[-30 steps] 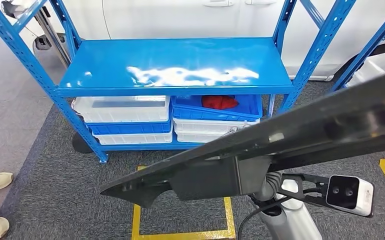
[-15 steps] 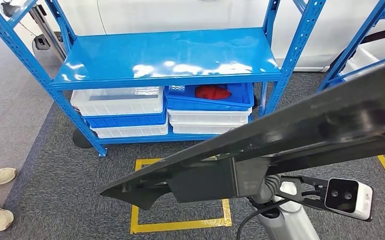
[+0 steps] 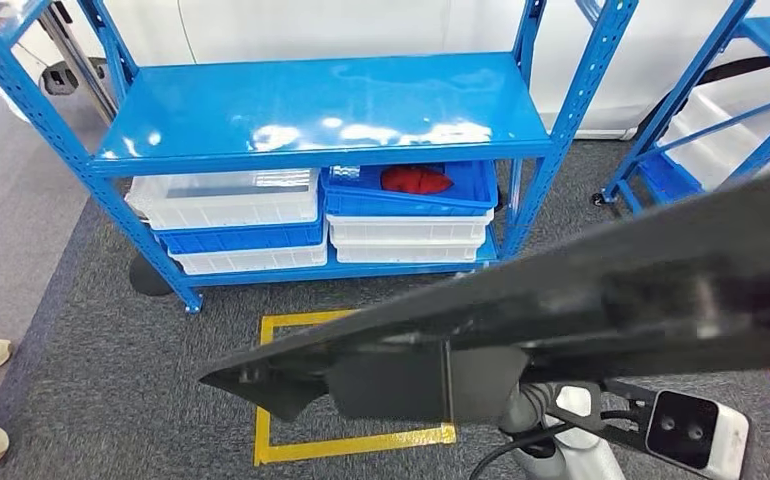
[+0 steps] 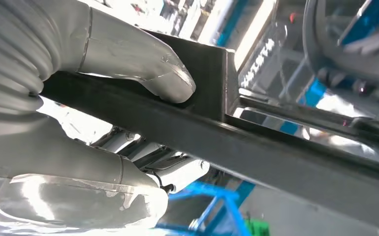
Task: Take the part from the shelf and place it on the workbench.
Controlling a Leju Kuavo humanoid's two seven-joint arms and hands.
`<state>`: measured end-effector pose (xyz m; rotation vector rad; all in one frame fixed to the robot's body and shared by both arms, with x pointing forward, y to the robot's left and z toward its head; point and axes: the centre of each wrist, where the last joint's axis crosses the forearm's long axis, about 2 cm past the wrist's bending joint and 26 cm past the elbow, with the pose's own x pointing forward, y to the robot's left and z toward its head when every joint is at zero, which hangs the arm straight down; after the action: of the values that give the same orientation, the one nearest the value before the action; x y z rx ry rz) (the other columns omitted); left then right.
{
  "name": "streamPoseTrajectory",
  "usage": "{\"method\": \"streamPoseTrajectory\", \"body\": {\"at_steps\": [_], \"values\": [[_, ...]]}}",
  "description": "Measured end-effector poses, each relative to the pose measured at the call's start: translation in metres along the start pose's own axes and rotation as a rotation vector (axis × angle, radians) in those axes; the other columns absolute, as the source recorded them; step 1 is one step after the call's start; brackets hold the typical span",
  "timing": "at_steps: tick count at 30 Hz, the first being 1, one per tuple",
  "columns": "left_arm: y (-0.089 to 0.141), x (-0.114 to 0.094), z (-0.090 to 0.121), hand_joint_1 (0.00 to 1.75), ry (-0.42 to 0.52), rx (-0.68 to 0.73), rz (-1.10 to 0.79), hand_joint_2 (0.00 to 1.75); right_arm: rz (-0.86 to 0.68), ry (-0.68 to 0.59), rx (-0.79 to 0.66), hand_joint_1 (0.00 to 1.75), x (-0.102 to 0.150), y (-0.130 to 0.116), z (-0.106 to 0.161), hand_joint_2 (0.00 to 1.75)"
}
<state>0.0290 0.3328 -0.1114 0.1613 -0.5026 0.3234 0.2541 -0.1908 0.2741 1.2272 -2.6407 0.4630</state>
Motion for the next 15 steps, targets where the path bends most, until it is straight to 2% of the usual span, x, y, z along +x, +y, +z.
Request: {"method": "streamPoseTrajectory", "body": {"at_steps": [15], "values": [[-0.009, 0.005, -0.002, 0.00, 0.011, -0.013, 0.008, 1.75, 0.053, -0.018, 0.012, 1.75, 0.009, 0.014, -0.005, 1.75]]}}
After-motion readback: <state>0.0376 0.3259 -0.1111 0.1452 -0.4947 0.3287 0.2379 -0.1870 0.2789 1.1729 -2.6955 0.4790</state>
